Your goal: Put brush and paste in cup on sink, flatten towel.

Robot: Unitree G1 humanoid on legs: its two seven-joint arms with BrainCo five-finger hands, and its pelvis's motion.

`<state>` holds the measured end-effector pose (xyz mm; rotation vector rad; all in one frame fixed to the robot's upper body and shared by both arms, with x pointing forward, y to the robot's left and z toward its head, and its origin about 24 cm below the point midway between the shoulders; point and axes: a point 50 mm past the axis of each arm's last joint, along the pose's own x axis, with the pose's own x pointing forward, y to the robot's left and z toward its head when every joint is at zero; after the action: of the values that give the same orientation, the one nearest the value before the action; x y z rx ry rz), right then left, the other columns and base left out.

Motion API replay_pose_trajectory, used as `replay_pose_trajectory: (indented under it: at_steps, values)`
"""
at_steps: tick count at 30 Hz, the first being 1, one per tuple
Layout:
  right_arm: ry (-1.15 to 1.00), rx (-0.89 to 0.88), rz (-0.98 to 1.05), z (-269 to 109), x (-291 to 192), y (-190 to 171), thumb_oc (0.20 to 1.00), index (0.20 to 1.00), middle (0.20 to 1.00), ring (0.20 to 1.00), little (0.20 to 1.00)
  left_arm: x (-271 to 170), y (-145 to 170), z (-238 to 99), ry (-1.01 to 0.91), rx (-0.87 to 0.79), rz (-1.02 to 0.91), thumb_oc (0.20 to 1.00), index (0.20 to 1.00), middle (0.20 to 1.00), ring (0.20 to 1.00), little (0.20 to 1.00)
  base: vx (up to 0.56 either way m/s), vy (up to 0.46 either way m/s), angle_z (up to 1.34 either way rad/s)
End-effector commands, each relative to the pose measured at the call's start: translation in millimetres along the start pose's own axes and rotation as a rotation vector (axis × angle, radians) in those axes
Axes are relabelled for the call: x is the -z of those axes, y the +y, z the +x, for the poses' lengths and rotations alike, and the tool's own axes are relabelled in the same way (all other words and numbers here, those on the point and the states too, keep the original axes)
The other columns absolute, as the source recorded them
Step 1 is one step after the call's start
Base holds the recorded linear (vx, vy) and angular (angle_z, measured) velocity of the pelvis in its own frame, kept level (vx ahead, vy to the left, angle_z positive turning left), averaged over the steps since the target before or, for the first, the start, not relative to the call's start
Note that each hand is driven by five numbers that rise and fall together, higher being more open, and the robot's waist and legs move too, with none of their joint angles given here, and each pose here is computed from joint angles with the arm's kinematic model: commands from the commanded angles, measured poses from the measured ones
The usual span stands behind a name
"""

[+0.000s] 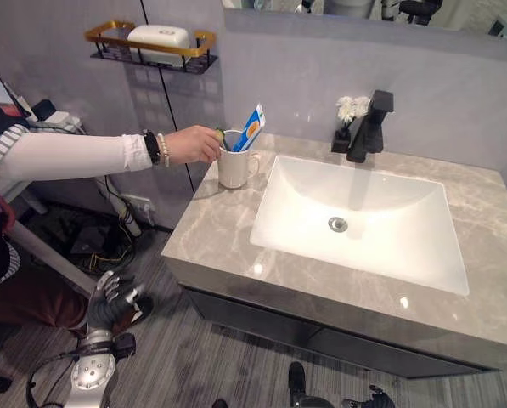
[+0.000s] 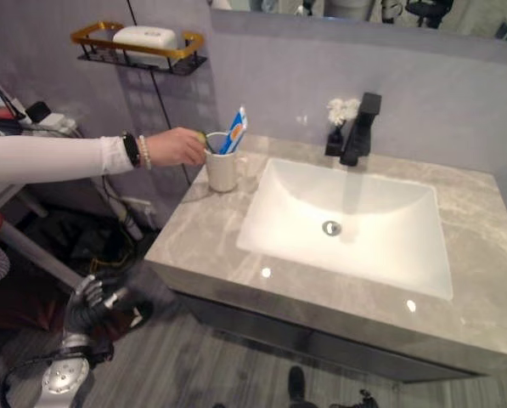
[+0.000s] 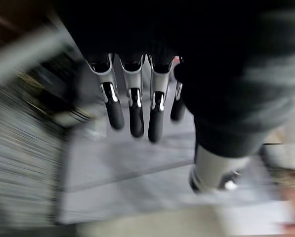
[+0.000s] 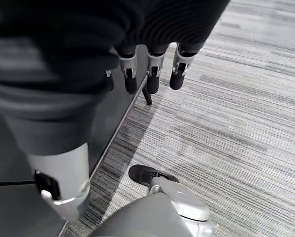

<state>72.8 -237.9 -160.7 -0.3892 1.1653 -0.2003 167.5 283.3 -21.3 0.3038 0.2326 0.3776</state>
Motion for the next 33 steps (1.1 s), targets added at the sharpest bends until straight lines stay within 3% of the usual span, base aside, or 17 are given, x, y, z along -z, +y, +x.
replay_pose_trajectory:
  at_steps: [1,6,33]
  values:
    - [-0.039,0.022,0.052,2,-14,3,1.000,1.000,1.000,1.000,1.000,-22,2,4,-0.125,0.036,0.082,1.000,1.000,1.000,1.000,1.000,-0.05,0.060,0.01]
    - [-0.040,0.024,0.039,2,-15,3,1.000,1.000,1.000,1.000,1.000,-14,-5,-1,-0.087,0.099,0.094,1.000,1.000,1.000,1.000,1.000,-0.06,0.028,-0.31]
    - [-0.042,0.080,-0.006,3,-10,-11,1.000,1.000,1.000,1.000,1.000,3,-21,-12,0.005,0.115,0.007,1.000,1.000,1.000,1.000,1.000,0.05,-0.044,0.02]
